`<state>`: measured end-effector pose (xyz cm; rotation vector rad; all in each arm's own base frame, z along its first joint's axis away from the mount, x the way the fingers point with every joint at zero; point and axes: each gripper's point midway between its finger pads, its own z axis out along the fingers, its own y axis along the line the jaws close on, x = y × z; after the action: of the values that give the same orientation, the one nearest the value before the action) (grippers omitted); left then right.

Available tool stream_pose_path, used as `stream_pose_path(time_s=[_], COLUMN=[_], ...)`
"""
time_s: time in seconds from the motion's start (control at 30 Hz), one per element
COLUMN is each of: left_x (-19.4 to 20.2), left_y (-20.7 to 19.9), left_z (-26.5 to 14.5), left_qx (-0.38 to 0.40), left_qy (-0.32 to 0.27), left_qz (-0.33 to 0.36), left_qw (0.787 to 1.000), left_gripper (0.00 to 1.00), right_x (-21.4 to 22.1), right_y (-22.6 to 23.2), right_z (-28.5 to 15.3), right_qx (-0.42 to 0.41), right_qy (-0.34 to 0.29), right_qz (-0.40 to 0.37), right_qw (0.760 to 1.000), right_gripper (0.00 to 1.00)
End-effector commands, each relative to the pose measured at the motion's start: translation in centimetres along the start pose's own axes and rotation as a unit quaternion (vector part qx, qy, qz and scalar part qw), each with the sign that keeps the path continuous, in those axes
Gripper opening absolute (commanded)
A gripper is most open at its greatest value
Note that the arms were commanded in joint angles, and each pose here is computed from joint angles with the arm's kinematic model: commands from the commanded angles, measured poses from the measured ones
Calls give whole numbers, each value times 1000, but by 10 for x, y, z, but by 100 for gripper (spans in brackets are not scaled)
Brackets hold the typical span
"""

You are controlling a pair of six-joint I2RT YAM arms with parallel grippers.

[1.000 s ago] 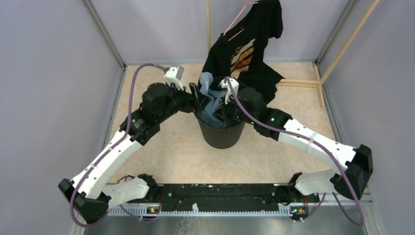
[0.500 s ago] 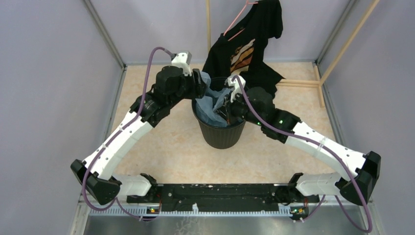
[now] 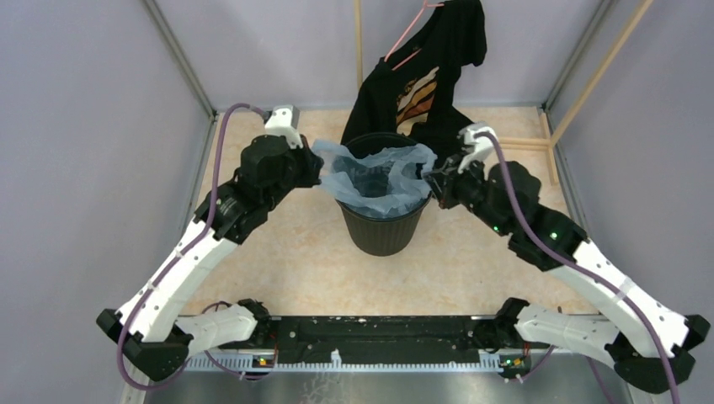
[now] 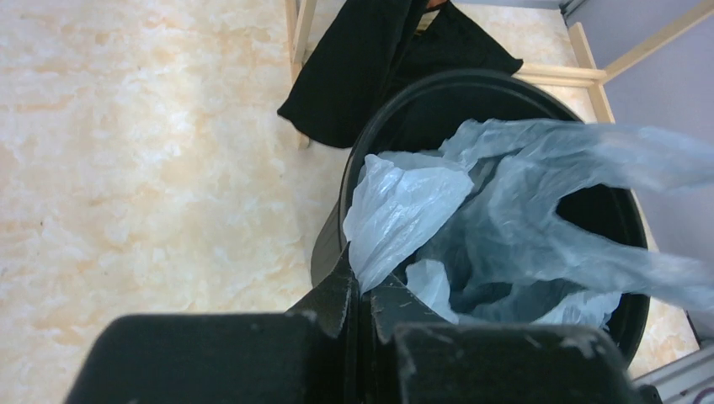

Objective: Put the trash bags into the trash bin

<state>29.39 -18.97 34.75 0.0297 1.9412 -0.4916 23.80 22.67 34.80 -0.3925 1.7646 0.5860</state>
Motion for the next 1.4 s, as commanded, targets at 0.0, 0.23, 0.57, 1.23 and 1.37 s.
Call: stream_pose_path(time_s=[0.0,0.23,0.57,1.23,1.37], left_x=[17,43,69,126,108], left_y=[12,25,52,82,85], left_z=[-19,-35,-42,-18,-22], left_qx=[-3,-7,-48,-112,-122], left_qy=[9,29,36,91,70], left_qz=[-22,-36,-24,-29,-10], left_qw=[1000,999,998,989,990], left_gripper=[0,0,0,0,0], right_x=[3,11,33,65,47], right_y=[-30,-47,-103,-158,-162], right_z=[-34,-69,-89,-109,-103], right_qx=[59,91,234,373,382], right_qy=[-10,-18,-23,-87,-98], right_qz=[29,68,55,82,56], right_qw=[998,993,970,920,917], right_gripper=[0,0,0,0,0])
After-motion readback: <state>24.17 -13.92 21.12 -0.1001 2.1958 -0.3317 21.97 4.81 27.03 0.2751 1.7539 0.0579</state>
